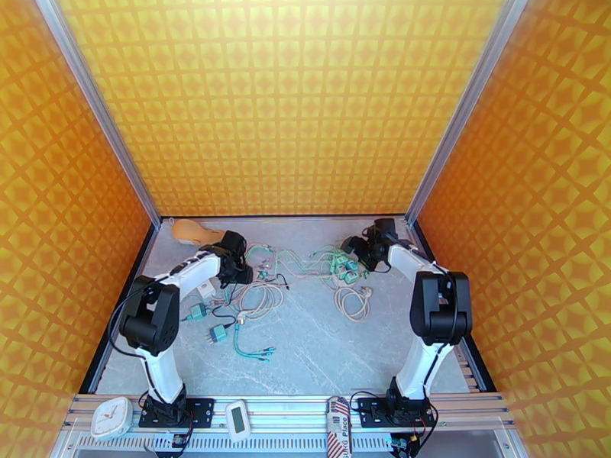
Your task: Pull the plug off the socket
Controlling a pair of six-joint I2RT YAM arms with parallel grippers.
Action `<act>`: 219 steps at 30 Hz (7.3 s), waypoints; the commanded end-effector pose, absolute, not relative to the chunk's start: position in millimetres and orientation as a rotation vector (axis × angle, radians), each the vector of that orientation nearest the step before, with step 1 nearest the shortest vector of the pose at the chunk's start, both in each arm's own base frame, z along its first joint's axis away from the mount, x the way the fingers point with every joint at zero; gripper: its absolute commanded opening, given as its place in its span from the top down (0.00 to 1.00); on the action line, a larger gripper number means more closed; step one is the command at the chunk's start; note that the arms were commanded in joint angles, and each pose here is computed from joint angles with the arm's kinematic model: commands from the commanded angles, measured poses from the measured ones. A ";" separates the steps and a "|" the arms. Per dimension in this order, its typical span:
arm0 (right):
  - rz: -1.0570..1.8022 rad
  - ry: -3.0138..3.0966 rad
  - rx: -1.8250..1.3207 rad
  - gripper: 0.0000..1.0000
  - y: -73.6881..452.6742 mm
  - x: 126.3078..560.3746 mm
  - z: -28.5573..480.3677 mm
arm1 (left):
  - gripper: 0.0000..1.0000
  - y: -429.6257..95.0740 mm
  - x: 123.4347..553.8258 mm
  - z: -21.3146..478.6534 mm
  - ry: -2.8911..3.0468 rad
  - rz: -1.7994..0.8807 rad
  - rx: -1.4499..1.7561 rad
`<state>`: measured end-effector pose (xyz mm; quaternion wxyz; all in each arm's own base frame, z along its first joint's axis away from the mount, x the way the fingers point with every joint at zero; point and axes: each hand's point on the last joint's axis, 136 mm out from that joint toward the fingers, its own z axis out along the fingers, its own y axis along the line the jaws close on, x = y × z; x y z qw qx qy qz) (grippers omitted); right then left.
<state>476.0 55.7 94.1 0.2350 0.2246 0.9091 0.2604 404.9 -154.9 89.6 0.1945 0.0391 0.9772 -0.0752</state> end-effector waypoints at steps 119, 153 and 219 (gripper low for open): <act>0.214 2.465 -0.561 0.61 254.3 335.2 82.5 | 0.35 -254.9 380.6 141.2 2.652 -0.726 0.055; 0.277 2.472 -0.650 0.62 255.0 327.4 79.8 | 0.42 -294.2 352.8 57.4 2.875 -0.903 0.198; 0.229 2.495 -0.755 0.69 283.4 310.6 91.0 | 0.50 -276.1 340.7 5.7 3.058 -0.605 0.084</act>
